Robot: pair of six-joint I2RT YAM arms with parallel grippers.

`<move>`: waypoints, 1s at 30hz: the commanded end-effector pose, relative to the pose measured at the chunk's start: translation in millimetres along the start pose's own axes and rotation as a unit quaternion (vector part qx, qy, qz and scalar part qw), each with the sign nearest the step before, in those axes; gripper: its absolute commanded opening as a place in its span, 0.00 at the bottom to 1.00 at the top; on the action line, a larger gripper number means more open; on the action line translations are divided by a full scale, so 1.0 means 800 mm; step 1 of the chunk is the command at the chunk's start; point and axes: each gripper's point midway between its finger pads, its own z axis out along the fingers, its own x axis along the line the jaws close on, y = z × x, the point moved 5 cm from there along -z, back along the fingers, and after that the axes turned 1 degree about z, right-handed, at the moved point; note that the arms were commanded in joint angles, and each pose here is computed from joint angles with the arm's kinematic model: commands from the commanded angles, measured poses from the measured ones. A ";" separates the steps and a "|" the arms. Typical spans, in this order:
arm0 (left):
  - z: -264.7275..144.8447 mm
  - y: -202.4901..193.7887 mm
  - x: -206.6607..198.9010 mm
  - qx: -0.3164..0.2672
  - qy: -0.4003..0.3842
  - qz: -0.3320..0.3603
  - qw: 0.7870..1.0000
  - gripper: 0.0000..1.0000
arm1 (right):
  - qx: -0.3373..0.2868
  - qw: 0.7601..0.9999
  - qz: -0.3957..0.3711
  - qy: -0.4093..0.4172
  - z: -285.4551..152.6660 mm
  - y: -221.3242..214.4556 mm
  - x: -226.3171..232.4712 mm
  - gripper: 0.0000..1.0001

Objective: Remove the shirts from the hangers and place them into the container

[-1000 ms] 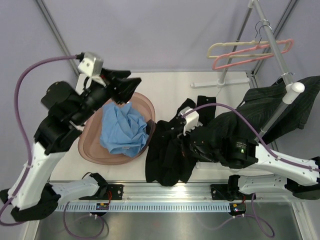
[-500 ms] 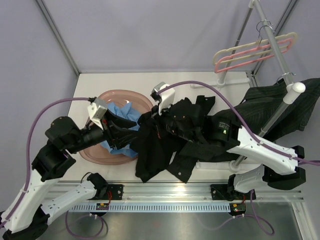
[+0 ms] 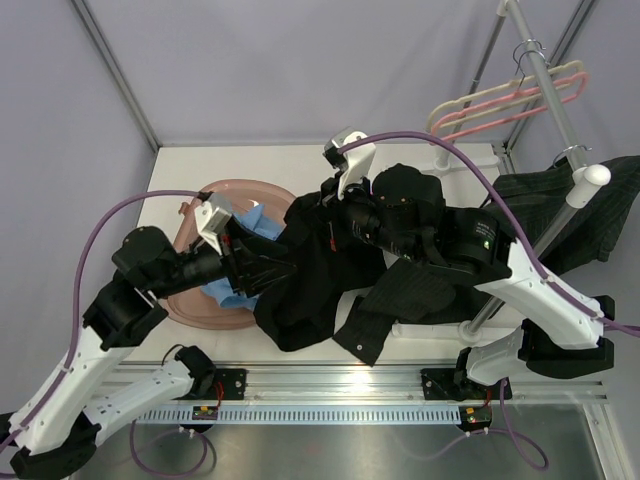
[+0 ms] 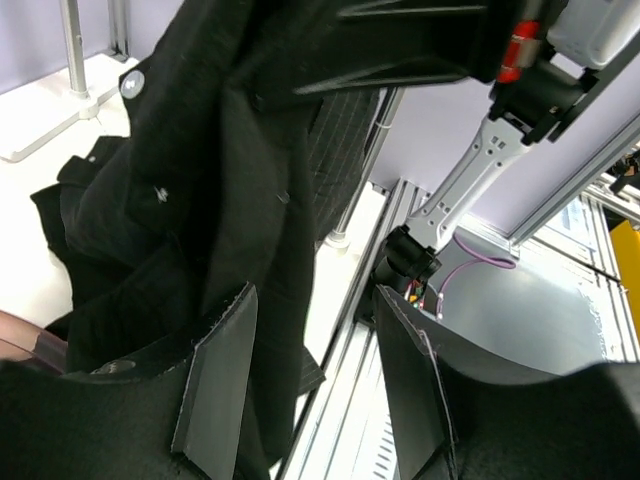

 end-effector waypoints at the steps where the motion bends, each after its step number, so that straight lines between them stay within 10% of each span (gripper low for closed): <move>1: 0.021 0.010 0.005 -0.012 -0.008 0.010 1.000 0.53 | -0.020 0.999 -0.008 0.027 -0.016 0.020 0.004 0.00; 16: -0.027 0.078 -0.017 -0.062 0.054 0.093 0.992 0.50 | -0.015 0.999 -0.019 0.025 -0.034 0.015 -0.004 0.00; 30: 0.051 0.034 0.000 -0.012 -0.011 0.052 0.999 0.49 | -0.023 0.999 -0.014 0.043 -0.052 0.027 0.000 0.00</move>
